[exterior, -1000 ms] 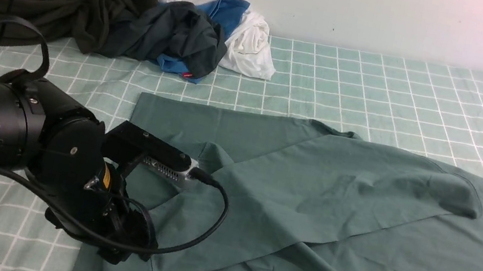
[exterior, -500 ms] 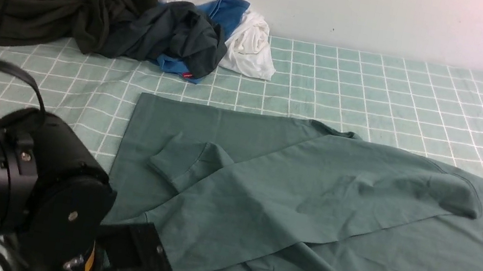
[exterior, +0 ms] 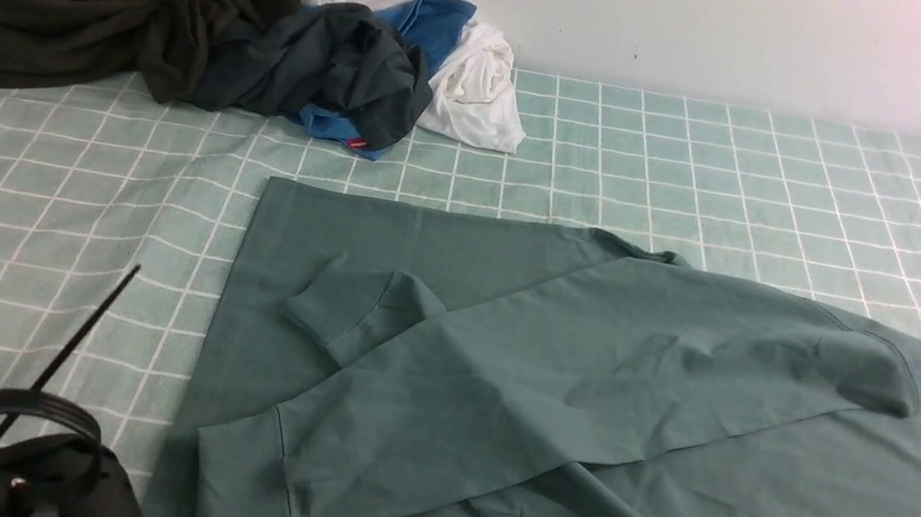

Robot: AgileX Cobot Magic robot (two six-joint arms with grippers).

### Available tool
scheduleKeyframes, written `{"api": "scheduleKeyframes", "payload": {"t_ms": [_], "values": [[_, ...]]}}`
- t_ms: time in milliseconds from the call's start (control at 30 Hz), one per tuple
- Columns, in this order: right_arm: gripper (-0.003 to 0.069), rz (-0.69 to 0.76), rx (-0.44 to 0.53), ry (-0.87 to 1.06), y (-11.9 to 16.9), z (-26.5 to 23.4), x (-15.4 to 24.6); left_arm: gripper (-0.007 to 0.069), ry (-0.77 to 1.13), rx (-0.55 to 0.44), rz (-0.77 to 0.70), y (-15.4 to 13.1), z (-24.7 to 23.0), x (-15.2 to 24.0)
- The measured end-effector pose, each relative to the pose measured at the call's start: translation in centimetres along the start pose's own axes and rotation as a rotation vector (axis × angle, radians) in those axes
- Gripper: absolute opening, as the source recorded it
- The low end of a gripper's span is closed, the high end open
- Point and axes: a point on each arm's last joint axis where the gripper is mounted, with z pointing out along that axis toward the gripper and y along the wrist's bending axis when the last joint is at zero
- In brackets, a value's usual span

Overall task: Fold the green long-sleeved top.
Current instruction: Use both arms simultaneously to clamp the lower edge of the clothing fabric

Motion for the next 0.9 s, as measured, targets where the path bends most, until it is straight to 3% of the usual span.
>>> {"api": "scheduleKeyframes", "payload": {"t_ms": [300, 467, 733, 900], "values": [[0.0283, 0.004, 0.007, -0.041, -0.06, -0.01, -0.38, 0.041, -0.029, -0.079, 0.021, 0.53, 0.2, -0.14], [0.0283, 0.004, 0.007, -0.041, -0.06, -0.01, -0.38, 0.0334, -0.008, -0.069, 0.011, 0.56, 0.66, -0.21], [0.0283, 0.004, 0.007, -0.041, -0.06, -0.01, -0.38, 0.0295, 0.011, -0.051, -0.02, 0.57, 0.88, -0.4], [0.0283, 0.007, 0.007, -0.041, -0.06, -0.01, -0.38, 0.0135, 0.019, -0.033, -0.084, 0.46, 0.86, -0.51]]}}
